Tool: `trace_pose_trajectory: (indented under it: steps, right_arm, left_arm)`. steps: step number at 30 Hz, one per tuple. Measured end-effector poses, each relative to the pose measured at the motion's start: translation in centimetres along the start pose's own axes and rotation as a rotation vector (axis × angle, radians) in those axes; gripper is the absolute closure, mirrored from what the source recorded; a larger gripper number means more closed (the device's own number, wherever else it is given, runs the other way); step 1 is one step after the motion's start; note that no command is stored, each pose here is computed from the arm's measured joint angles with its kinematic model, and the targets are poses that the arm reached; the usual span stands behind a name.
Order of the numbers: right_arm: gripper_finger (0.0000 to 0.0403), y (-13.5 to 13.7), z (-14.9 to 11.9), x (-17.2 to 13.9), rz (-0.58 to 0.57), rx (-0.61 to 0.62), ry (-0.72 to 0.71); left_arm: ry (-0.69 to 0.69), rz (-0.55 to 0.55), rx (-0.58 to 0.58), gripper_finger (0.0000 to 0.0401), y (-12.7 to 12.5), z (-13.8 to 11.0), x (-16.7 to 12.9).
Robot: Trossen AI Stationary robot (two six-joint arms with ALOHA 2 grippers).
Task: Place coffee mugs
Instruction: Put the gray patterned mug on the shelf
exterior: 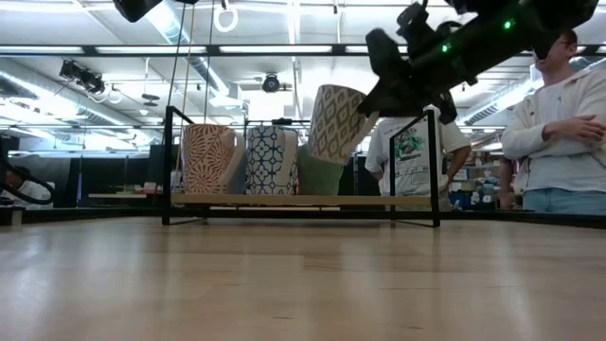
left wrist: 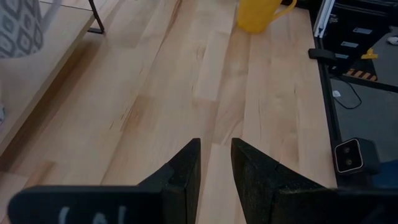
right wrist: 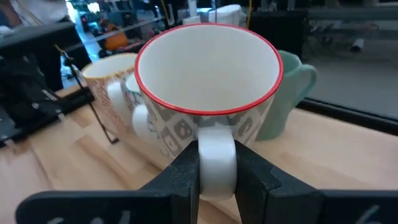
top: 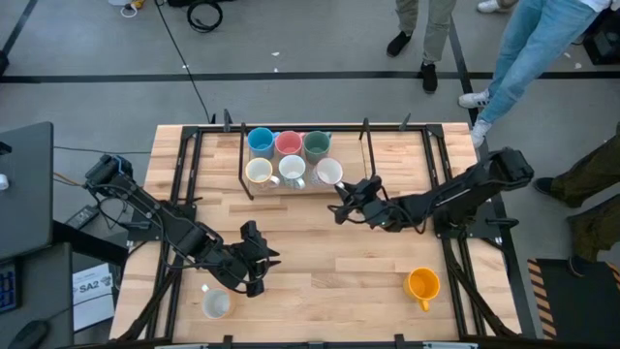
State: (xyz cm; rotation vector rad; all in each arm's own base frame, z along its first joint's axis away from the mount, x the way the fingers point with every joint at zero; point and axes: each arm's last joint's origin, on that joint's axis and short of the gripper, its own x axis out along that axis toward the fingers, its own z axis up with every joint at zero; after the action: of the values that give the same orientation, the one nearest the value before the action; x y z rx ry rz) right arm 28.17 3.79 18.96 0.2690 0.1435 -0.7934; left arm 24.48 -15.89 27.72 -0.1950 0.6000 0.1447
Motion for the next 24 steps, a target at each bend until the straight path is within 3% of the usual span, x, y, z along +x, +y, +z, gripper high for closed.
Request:
trace_pose_trajectory:
  steps: [10, 24]
  right_arm:
    - [0.0325, 0.2, -2.1, 1.7, -0.038, -0.014, -0.001]
    - [0.0324, -0.8, -2.3, 3.4, -0.036, -0.016, 0.04]
  left_arm:
    - [0.001, 0.0, 0.001, 0.0305, 0.0, 0.0, 0.0]
    - [0.0, 0.001, 0.001, 0.0305, 0.0, 0.0, 0.0]
